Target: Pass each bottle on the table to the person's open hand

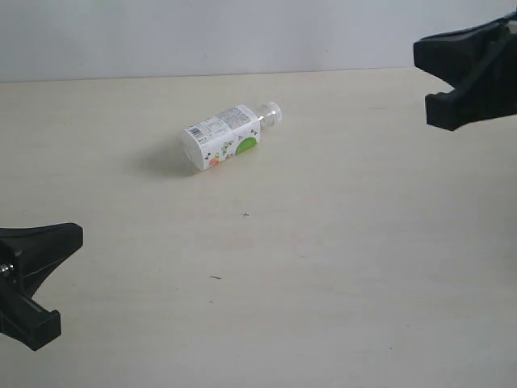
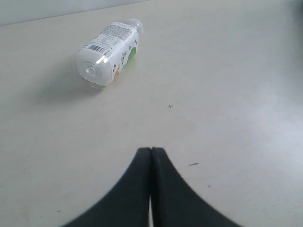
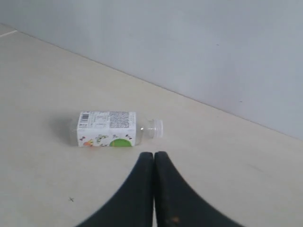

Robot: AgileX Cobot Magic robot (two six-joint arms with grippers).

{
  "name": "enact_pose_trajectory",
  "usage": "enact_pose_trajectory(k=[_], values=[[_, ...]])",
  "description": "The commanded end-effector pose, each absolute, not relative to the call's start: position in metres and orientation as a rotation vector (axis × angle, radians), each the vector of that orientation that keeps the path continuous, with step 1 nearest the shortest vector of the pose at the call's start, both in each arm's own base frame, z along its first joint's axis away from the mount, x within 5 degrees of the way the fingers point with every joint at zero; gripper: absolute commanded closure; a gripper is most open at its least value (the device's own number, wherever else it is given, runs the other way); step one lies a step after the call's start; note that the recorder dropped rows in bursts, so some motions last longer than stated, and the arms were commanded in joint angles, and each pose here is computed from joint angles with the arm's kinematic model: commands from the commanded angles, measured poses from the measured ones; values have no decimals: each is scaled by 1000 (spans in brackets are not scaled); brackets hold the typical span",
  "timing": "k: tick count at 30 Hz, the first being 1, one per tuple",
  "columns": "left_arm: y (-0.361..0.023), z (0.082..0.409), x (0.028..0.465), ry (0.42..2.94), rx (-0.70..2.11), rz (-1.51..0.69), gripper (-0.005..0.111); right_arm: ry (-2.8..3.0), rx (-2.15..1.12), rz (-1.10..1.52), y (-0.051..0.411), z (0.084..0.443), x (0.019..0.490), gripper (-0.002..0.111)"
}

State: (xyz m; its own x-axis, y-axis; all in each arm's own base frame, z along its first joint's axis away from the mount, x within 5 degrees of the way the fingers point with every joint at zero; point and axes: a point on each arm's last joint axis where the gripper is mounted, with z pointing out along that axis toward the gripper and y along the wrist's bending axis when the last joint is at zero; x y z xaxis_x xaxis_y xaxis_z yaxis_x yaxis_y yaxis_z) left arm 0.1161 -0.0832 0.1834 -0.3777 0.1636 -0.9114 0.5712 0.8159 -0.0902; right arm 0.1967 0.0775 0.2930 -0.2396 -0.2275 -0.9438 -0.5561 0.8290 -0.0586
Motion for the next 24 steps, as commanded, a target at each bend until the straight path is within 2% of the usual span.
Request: enact_pose_trajectory(k=[1, 12, 24], values=[[-83, 185, 116, 1925, 548, -484, 107, 1807, -473, 254, 62, 292, 180, 108], [-83, 185, 116, 1925, 548, -484, 107, 1686, -392, 294, 53, 307, 145, 108], [-85, 189, 117, 1873, 536, -510, 107, 1688, -375, 332, 54, 308, 144, 108]])
